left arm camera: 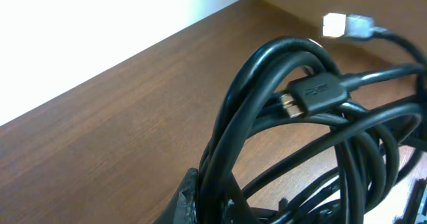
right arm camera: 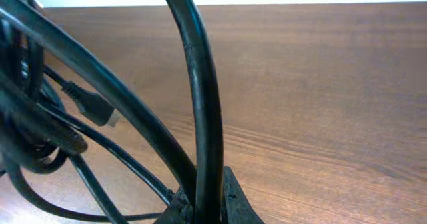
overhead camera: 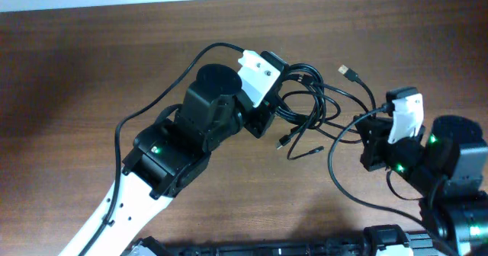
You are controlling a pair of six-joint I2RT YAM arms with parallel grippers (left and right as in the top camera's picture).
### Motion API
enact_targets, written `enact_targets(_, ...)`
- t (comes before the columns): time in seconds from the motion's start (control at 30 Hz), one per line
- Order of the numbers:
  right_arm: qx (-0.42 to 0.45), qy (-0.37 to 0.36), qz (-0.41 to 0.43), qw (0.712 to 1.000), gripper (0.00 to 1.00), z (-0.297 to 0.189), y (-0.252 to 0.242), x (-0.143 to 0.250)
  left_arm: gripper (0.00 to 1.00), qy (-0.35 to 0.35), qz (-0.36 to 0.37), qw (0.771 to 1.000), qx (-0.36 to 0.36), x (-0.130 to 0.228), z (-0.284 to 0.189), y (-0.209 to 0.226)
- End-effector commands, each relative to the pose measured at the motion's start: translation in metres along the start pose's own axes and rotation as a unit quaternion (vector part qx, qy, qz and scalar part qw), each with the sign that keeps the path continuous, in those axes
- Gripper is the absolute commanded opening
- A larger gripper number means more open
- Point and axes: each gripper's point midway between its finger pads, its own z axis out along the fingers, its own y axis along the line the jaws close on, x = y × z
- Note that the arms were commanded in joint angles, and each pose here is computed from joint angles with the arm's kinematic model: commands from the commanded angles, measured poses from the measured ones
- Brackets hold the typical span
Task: Untangle cables
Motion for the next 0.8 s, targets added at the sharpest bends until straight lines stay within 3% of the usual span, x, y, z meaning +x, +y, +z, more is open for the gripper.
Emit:
enact_targets(0.0,0.048,-0.018,-0.005,0.999,0.04,-0.011,-0.013,-0.006,0.00,-0.041,-0.043,0.993,-0.098,-0.021,-0.023,0.035)
enact_targets(0.17,0.061,-0.020,0.019,0.998,0.04,-0.012,-0.018,-0.006,0.00,-0.055,-0.125,0.977,-0.165,-0.020,-0.029,0.059)
enact_targets(0.27,0.058,-0.045,0.050,0.996,0.05,-0.012,-0.017,-0.018,0.00,-0.060,-0.149,0.973,-0.167,-0.020,-0.030,0.060)
enact_targets(0.3,0.055,-0.053,0.052,0.996,0.11,-0.013,-0.016,-0.022,0.00,-0.060,-0.149,0.973,-0.167,-0.020,-0.030,0.060)
enact_targets(0.37,0.054,-0.054,0.052,0.996,0.57,-0.013,-0.016,-0.022,0.00,-0.055,-0.149,0.973,-0.166,-0.018,-0.029,0.059)
enact_targets(0.4,0.049,-0.056,0.051,0.996,0.68,-0.013,-0.014,-0.023,0.00,-0.050,-0.149,0.973,-0.167,-0.015,-0.029,0.059)
enact_targets(0.53,0.027,-0.057,0.048,0.997,0.80,-0.012,-0.007,-0.025,0.00,-0.044,-0.148,0.974,-0.168,-0.012,-0.029,0.059)
enact_targets(0.63,-0.011,-0.065,0.030,0.997,0.81,-0.012,0.007,-0.030,0.00,-0.036,-0.148,0.975,-0.161,-0.009,-0.028,0.057)
enact_targets(0.77,-0.053,-0.078,-0.003,0.996,0.81,-0.014,0.022,-0.037,0.00,-0.026,-0.148,0.984,-0.093,-0.009,-0.022,0.034)
